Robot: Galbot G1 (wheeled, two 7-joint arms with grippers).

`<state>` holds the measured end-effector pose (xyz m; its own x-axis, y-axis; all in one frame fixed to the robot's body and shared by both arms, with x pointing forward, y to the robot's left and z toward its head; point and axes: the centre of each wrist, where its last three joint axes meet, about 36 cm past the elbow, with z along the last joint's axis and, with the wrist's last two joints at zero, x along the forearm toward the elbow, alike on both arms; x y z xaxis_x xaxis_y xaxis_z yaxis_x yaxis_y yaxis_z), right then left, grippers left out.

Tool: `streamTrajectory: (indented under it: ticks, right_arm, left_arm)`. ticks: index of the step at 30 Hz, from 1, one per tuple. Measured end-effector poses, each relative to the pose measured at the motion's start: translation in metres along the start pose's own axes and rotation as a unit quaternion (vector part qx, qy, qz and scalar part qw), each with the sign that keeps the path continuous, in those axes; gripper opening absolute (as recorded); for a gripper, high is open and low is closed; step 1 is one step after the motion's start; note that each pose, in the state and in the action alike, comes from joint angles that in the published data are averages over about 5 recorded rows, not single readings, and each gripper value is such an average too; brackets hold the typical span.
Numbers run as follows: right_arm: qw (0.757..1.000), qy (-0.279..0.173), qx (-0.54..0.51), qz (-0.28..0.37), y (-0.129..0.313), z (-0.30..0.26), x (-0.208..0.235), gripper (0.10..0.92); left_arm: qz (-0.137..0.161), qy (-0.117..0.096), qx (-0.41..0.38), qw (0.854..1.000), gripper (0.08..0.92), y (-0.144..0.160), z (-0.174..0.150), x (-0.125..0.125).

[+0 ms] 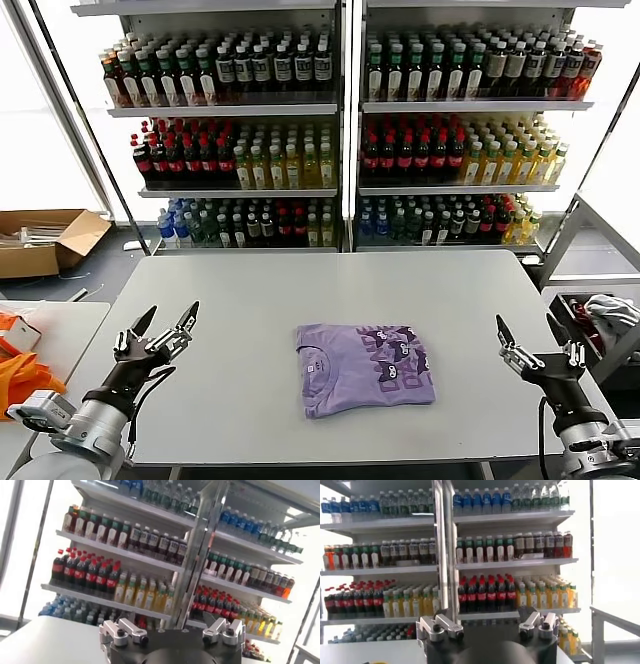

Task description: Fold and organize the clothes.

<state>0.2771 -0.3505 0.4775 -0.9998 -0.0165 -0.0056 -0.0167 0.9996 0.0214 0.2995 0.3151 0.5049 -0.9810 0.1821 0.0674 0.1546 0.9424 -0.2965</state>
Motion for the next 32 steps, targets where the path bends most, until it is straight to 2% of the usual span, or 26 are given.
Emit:
streamTrajectory:
  ticks: [12, 32]
  right_arm:
    - [0.999, 0.009, 0.021, 0.025, -0.01, 0.02, 0.024, 0.823]
    - [0.999, 0.008, 0.035, 0.004, 0.019, 0.036, 0.038, 0.823]
  left_arm:
    - [-0.007, -0.006, -0.025, 1.0, 0.823, 0.008, 0.0, 0.015]
    - [-0.016, -0.008, -0.033, 0.999, 0.823, 0.008, 0.002, 0.03]
